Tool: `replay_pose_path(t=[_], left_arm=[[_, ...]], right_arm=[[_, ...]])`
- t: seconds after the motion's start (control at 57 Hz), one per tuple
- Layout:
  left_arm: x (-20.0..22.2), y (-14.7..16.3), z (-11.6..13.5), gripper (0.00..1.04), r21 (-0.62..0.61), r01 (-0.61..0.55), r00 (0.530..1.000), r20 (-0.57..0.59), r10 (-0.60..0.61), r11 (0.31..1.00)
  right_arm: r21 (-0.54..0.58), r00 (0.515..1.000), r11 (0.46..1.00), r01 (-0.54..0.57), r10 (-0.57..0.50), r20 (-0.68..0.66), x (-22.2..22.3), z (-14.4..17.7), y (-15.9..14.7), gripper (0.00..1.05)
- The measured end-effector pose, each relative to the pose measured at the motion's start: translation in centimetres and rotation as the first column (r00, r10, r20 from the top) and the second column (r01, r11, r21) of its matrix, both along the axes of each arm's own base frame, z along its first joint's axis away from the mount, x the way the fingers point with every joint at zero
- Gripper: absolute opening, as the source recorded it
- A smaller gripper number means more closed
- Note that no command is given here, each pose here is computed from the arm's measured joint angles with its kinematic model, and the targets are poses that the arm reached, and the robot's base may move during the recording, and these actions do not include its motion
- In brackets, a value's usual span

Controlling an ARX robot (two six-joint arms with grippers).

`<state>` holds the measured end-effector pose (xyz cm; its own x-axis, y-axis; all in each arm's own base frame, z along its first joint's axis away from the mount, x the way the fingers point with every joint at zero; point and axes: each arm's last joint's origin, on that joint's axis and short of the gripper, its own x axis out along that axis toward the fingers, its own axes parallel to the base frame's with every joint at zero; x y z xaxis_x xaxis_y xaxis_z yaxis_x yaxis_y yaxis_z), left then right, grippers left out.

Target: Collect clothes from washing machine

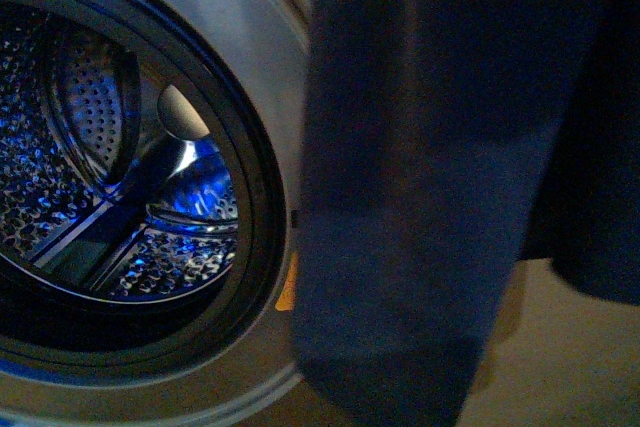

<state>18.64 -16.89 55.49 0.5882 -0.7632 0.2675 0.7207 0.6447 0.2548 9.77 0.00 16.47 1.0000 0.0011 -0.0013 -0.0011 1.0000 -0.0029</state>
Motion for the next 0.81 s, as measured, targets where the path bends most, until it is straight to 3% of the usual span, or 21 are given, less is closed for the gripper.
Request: replay_pose_path(t=[0.105,0.421,0.491,0.526,0.596,0.702,0.807], left_arm=[[-1.2,-1.5,1.2,0.12,-0.014,0.052,0.999,0.01,-0.051,0.999],[-1.5,-1.7,1.3,0.12,-0.018,0.059,0.998,0.011,-0.059,0.998],[-1.5,-1.7,1.3,0.12,-0.018,0.057,0.998,0.011,-0.057,0.998],[-1.5,-1.7,1.3,0.12,-0.018,0.058,0.998,0.011,-0.057,0.998],[-1.4,-1.8,1.3,0.12,-0.015,0.06,0.998,0.01,-0.059,0.998],[-1.4,-1.7,1.3,0.12,-0.016,0.06,0.998,0.011,-0.06,0.998],[-1.4,-1.8,1.3,0.12,-0.017,0.059,0.998,0.011,-0.059,0.998]], right_arm=[[0.0,1.0,1.0,0.0,0.0,0.0,0.0,0.0,0.0,0.97],[0.005,1.0,1.0,-0.007,0.007,0.002,0.0,0.0,0.0,0.97],[0.079,0.977,0.98,-0.185,0.175,0.119,0.2,1.1,-0.2,0.97],[0.107,0.944,0.947,-0.302,0.281,0.173,0.2,1.9,-0.3,0.97],[0.127,0.889,0.893,-0.431,0.396,0.232,0.0,2.8,-0.7,0.97],[0.188,0.839,0.824,-0.535,0.49,0.236,0.0,3.3,-0.9,0.97],[0.192,0.817,0.802,-0.566,0.513,0.265,0.1,5.0,-1.3,0.97]])
